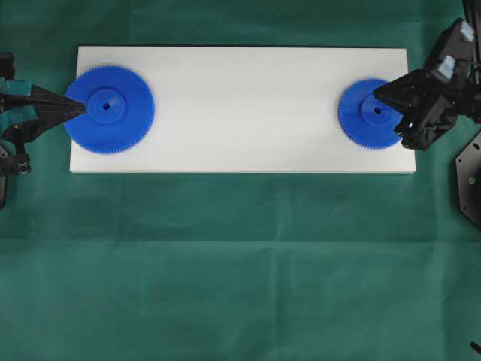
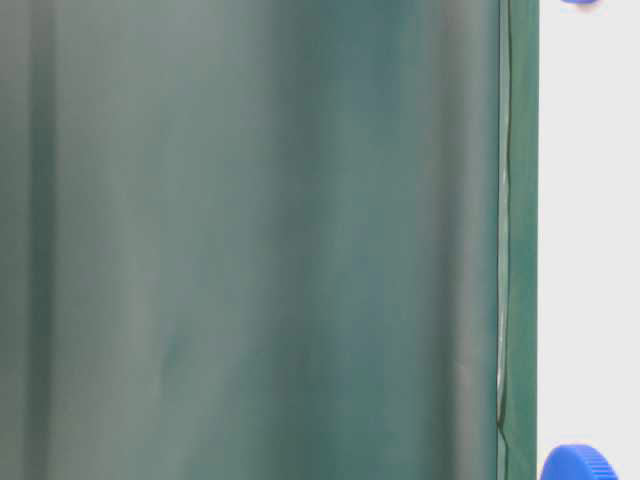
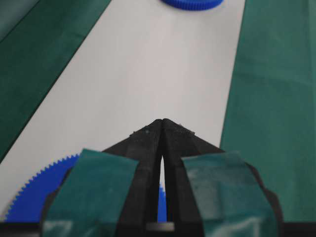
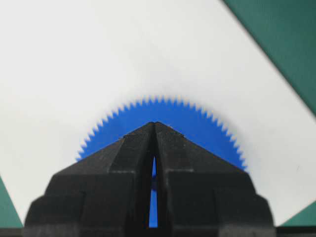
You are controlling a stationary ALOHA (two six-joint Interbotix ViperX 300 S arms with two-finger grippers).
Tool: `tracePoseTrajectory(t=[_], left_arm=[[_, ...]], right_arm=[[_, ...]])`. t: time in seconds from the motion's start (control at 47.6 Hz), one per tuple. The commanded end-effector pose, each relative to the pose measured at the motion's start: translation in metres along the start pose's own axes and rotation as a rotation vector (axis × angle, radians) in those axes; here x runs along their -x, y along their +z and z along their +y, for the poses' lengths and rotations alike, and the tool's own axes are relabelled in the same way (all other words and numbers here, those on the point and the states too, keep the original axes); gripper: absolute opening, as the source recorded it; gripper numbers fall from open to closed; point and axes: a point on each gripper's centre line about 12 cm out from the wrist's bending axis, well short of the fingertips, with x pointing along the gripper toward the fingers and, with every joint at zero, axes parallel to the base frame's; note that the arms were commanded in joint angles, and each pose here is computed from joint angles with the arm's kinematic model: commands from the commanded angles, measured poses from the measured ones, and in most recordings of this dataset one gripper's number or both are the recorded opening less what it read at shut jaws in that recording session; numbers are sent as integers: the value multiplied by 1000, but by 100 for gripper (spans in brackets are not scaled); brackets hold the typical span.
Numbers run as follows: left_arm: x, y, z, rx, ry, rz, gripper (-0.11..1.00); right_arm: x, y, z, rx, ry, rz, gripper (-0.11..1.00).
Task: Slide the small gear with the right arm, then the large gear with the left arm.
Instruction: 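Raise the right gripper off the small gear and retract right, then lower the left gripper onto the hub of the large blue gear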
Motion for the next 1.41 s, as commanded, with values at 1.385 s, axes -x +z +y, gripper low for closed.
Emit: tracePoseTrajectory(t=[1.385], left_arm=[[-72, -49, 52, 79, 201, 540, 0]], right_arm=[[32, 13, 15, 44, 112, -212, 50]])
